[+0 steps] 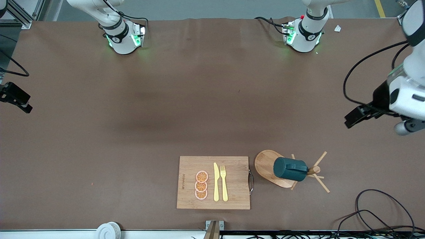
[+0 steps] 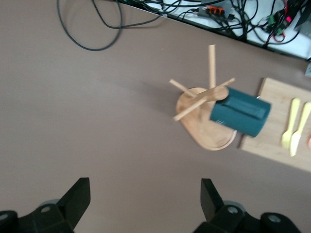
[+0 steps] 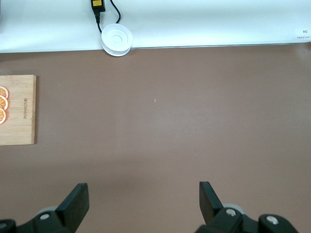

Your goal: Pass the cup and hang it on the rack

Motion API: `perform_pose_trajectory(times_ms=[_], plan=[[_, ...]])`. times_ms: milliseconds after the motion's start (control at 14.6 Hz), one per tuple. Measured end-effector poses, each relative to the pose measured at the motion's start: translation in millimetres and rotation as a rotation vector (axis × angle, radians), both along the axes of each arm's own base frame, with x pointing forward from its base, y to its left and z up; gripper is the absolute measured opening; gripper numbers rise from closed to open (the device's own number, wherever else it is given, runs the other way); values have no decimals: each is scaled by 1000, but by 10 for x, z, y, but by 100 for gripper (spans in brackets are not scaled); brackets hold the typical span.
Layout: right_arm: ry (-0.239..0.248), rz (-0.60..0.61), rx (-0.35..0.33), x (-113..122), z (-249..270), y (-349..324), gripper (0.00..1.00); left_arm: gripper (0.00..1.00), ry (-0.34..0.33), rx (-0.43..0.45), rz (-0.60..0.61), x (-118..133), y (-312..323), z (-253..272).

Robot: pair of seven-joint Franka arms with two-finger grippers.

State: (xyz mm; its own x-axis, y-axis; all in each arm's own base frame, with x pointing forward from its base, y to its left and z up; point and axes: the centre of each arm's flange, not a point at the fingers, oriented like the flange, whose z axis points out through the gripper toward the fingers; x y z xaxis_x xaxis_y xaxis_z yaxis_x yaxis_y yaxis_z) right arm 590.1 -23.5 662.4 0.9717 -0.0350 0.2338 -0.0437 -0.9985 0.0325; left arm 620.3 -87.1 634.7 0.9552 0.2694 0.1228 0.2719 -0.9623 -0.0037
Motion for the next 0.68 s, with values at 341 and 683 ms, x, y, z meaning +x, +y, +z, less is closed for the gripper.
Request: perform_pose_trajectory(times_ms=[341, 683], plan=[[3, 5, 1, -1, -3, 27, 100, 100, 60, 18, -122, -478, 176, 130], [78, 4, 16, -69, -79, 44, 100, 100, 81, -16, -163, -883, 458, 167]])
